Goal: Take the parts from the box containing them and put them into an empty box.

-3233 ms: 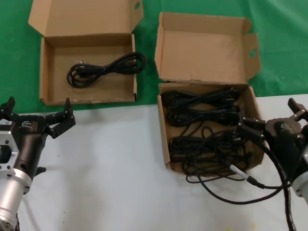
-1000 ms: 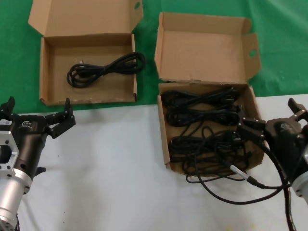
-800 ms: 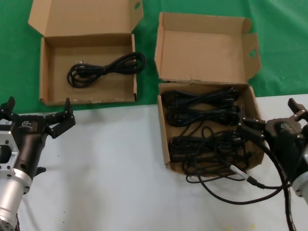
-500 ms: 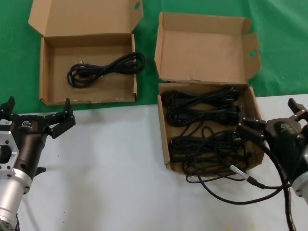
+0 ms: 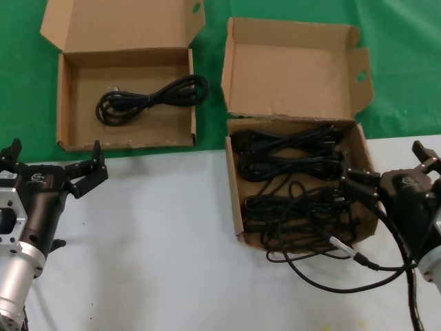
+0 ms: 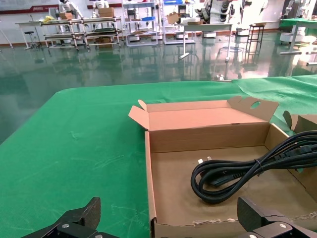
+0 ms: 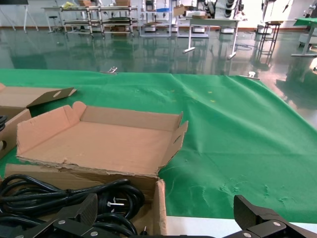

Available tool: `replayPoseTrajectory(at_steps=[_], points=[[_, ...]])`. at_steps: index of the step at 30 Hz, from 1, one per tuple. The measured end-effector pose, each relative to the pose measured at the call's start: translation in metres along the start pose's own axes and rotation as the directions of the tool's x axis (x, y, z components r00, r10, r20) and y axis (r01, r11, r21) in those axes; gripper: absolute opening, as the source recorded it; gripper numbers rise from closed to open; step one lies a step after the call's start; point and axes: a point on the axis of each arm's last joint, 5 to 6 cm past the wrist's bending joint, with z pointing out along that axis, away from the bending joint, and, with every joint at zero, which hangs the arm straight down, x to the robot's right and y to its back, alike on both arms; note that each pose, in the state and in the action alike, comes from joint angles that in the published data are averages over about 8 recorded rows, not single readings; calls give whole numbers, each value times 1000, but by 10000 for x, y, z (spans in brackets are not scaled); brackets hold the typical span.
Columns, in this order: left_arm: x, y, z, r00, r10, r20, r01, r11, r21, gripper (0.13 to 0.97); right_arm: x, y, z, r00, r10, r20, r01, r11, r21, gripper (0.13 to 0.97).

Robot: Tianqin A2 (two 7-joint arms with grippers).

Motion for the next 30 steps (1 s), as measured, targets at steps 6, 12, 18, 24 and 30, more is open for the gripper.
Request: replayPoseTrajectory(at_steps=[6,12,18,24,30], points=[[0,0,0,1000,0,0,0,1000,0,966,0,0,0,1000,0,0,0,1000,0,966],[0,0,0,1000,0,0,0,1000,0,966,0,0,0,1000,0,0,0,1000,0,966],[0,0,0,1000,0,0,0,1000,0,966,0,0,0,1000,0,0,0,1000,0,966],[0,0,0,1000,0,0,0,1000,0,966,0,0,0,1000,0,0,0,1000,0,966],[0,0,0,1000,0,0,0,1000,0,966,0,0,0,1000,0,0,0,1000,0,966]])
